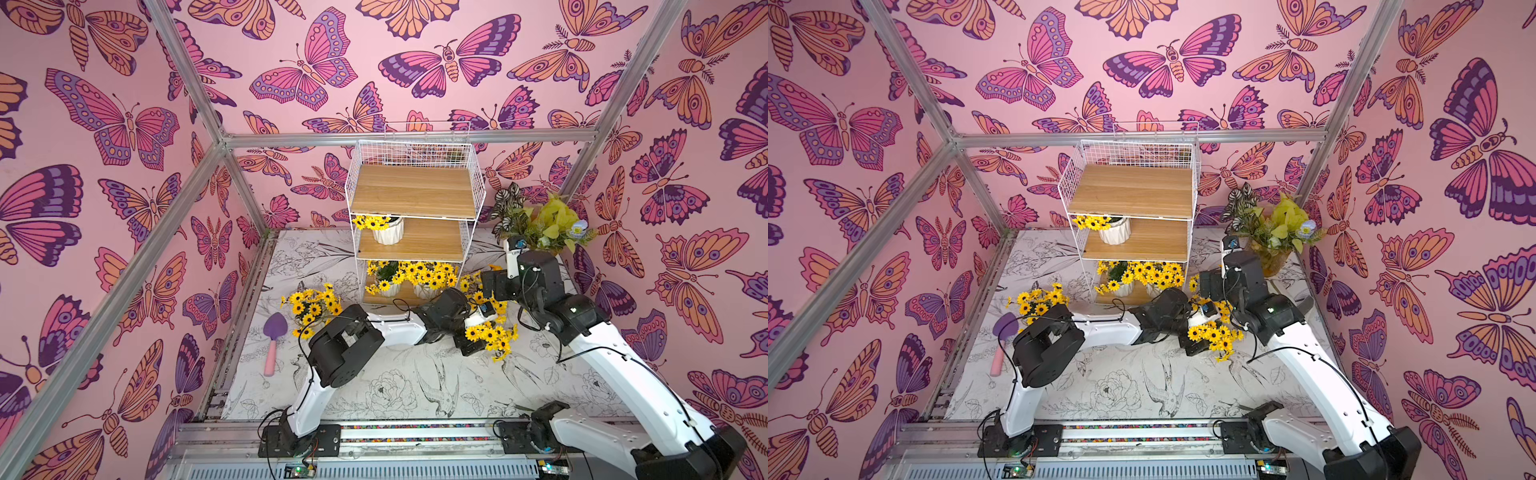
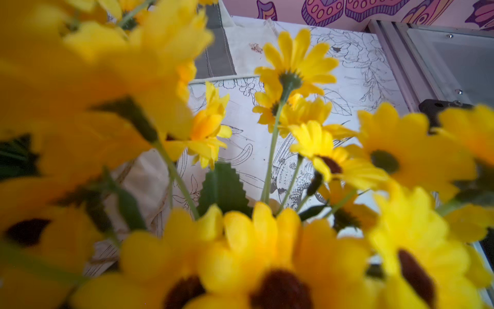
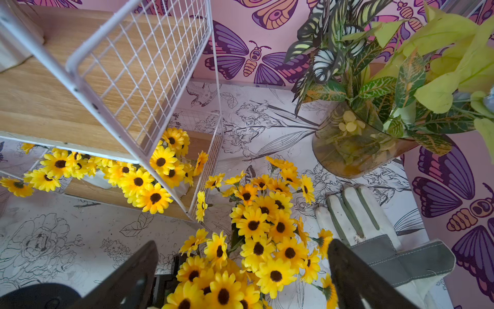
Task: Take the sunflower pots off the shelves
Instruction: Place the sunflower pot at the center of the board.
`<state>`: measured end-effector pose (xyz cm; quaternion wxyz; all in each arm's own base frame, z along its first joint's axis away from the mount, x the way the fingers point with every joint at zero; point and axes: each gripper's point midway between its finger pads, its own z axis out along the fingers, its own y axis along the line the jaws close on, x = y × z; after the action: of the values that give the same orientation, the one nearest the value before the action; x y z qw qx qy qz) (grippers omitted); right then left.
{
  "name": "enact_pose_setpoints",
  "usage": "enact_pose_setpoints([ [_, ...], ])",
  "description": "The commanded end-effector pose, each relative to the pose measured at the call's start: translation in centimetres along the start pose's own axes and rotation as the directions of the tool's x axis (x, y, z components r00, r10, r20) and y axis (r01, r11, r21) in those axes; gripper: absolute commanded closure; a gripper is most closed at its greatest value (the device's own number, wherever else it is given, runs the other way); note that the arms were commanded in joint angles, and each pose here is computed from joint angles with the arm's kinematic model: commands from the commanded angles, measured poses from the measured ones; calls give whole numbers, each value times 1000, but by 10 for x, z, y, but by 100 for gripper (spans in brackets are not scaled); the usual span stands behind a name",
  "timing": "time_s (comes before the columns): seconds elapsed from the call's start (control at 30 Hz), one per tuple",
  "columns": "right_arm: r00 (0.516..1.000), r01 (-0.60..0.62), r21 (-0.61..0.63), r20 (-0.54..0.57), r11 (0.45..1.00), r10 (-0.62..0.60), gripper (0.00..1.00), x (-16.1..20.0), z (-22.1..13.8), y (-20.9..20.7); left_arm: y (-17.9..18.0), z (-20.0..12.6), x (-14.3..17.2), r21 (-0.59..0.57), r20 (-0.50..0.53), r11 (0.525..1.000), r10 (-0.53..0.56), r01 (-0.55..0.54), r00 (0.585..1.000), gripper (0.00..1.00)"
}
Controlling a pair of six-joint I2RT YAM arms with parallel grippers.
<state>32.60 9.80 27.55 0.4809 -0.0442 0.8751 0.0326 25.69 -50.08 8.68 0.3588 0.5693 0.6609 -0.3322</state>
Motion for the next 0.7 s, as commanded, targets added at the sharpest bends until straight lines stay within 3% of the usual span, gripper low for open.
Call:
enact_pose_setpoints([
  [0.0, 999, -7, -43, 40, 999, 8, 1, -16, -5, 6, -1, -25, -30, -40, 78, 999, 17, -14, 997, 1],
  [0.2, 997, 0, -169, 73, 986, 13, 1, -36, -1, 38, -8, -57, -24, -82, 71, 997, 11, -5, 997, 1],
  [0.37, 988, 102, -281, 142, 954, -63, 1, -45, -6, 85, -11, -86, -20, -117, 81, 993, -20, 29, 996, 1],
  [0.67, 961, 233, -397, 233, 888, -148, 1, -48, -7, 152, -20, -175, -10, -268, 170, 957, -65, 109, 983, 1],
])
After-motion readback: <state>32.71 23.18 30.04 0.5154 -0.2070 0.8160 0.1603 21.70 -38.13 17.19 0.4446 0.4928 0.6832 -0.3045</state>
